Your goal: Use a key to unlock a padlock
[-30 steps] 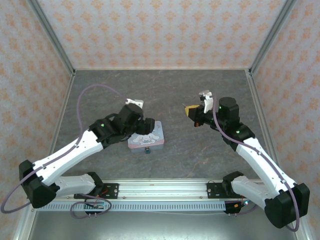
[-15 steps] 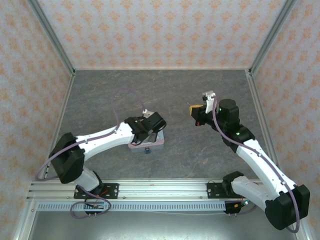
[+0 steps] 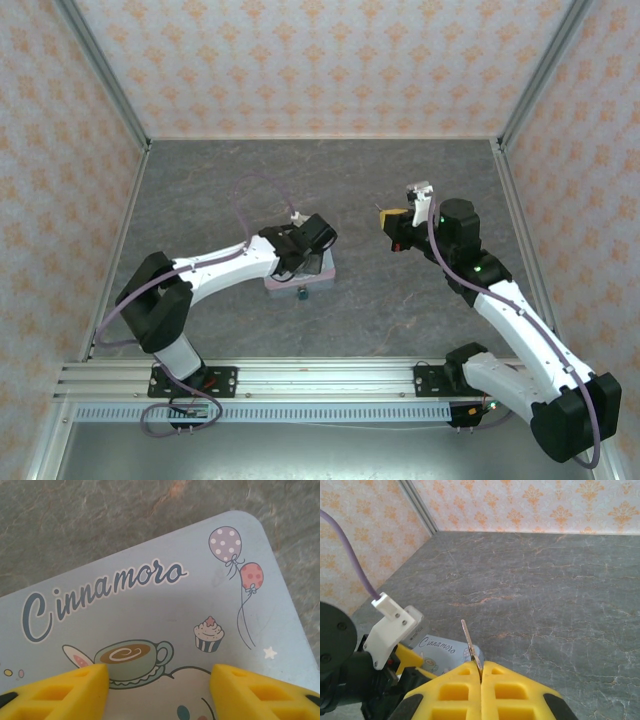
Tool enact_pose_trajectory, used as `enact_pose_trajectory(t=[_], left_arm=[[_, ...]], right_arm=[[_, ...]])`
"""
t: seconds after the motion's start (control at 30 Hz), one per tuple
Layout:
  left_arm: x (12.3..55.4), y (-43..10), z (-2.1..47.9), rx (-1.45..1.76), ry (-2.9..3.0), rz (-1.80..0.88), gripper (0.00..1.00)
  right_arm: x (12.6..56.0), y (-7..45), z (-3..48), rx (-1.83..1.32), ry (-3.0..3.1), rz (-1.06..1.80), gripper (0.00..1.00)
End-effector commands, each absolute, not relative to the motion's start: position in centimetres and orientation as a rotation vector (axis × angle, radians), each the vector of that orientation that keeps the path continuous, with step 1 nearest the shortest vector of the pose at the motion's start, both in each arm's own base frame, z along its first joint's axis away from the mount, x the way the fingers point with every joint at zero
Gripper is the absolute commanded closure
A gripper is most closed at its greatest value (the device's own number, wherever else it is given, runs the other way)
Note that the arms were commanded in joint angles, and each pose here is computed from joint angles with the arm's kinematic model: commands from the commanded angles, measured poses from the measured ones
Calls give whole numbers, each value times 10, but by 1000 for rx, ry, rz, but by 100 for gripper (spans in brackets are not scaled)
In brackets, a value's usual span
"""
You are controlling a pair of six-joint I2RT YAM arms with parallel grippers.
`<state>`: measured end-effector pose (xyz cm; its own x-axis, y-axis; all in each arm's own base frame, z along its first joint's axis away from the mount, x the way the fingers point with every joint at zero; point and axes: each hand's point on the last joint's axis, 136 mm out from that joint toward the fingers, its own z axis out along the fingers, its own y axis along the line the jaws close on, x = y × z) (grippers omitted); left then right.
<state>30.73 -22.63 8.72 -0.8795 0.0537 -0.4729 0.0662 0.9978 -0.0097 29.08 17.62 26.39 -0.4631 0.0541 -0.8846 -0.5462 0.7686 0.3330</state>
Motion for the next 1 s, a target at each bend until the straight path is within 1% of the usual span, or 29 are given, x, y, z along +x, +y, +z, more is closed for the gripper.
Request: enact_pose_trajectory(t=[0.0,0.17,0.37,0.5,0.6,0.67,0.77,0.83,0.97], left_arm=[[301,-224,42,131,2770,-27,43],[324,-229,39,221,2758,-27,43],[350,-235,58,291,2715,-15,42],[365,-238,97,307,2640,-66,40],[369,-237,138,302,2560,-122,34],[365,-233,163,287,2507,-151,30],[349,-224,182,263,2470,-210,25],[332,-222,180,253,2472,-289,24],[296,-221,153,213,2513,-459,24]], right_arm=[[291,174,269,-354,1922,730,100],[289,174,264,-356,1942,734,100],[288,178,245,-354,2016,762,100],[293,185,232,-336,2068,806,100],[297,195,223,-332,2089,874,100],[301,202,219,-327,2097,930,100],[307,217,218,-342,2089,1028,100],[313,226,209,-349,2118,1047,100],[323,242,195,-373,2169,1070,100]])
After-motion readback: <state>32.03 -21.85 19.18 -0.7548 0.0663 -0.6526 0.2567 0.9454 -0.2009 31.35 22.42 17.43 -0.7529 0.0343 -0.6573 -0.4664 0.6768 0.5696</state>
